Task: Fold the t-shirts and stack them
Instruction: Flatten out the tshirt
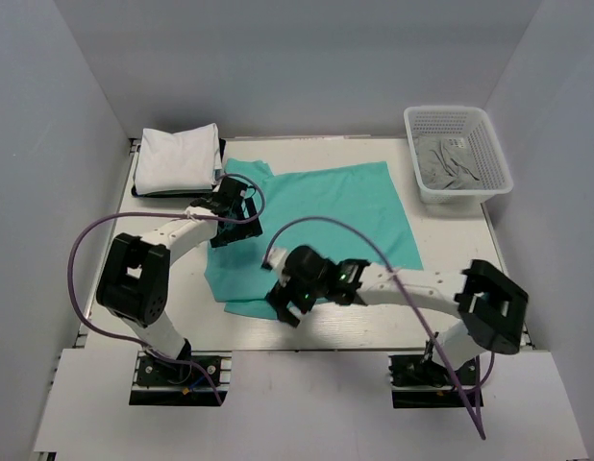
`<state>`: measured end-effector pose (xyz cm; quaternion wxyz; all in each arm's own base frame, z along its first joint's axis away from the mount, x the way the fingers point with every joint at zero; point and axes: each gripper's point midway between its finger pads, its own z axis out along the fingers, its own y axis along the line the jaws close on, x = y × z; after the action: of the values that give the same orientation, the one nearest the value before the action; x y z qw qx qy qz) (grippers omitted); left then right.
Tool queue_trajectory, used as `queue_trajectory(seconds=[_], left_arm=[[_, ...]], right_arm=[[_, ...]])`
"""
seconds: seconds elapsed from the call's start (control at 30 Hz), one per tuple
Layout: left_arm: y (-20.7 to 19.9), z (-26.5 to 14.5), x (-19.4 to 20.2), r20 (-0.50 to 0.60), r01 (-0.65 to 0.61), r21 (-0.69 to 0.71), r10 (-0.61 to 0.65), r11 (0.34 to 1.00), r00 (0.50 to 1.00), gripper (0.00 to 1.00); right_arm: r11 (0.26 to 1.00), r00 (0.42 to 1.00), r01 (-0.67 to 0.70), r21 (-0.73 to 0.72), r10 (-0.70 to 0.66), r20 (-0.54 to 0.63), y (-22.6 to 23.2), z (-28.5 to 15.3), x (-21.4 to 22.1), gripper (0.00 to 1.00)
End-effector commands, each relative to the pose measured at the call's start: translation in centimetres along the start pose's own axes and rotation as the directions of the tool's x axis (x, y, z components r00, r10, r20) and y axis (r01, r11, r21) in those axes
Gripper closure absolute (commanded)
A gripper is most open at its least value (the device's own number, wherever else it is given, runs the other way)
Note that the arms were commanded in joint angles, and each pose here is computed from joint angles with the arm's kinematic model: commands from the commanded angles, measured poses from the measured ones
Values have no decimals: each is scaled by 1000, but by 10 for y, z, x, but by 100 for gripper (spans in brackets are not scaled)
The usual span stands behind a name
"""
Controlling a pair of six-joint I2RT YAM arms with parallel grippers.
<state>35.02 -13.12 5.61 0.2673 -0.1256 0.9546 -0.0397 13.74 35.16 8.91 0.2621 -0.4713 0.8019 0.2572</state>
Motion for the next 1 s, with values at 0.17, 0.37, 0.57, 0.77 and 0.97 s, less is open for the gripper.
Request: queue_trajectory(seconds=[0.17,0.37,0.57,0.77,0.97], left_arm=[[-11,13,9,-12,-31,69,32,997,999,0],[-6,24,25,-52,-28,55,31,998,998,0],[-1,28,30,-63,-31,36,34,999,997,0],[0,30,32,-71,-24,31,26,999,997,0],[0,30,32,-71,-24,31,26,999,997,0]], right_arm=[[981,980,191,21,-189,-56,44,43,15,16],[979,979,186,82,-177,-105,33,66,27,26],[979,984,165,116,-155,-91,30,66,21,27],[978,988,115,172,-96,-118,24,57,22,32],[979,988,102,175,-79,-133,24,68,26,49]])
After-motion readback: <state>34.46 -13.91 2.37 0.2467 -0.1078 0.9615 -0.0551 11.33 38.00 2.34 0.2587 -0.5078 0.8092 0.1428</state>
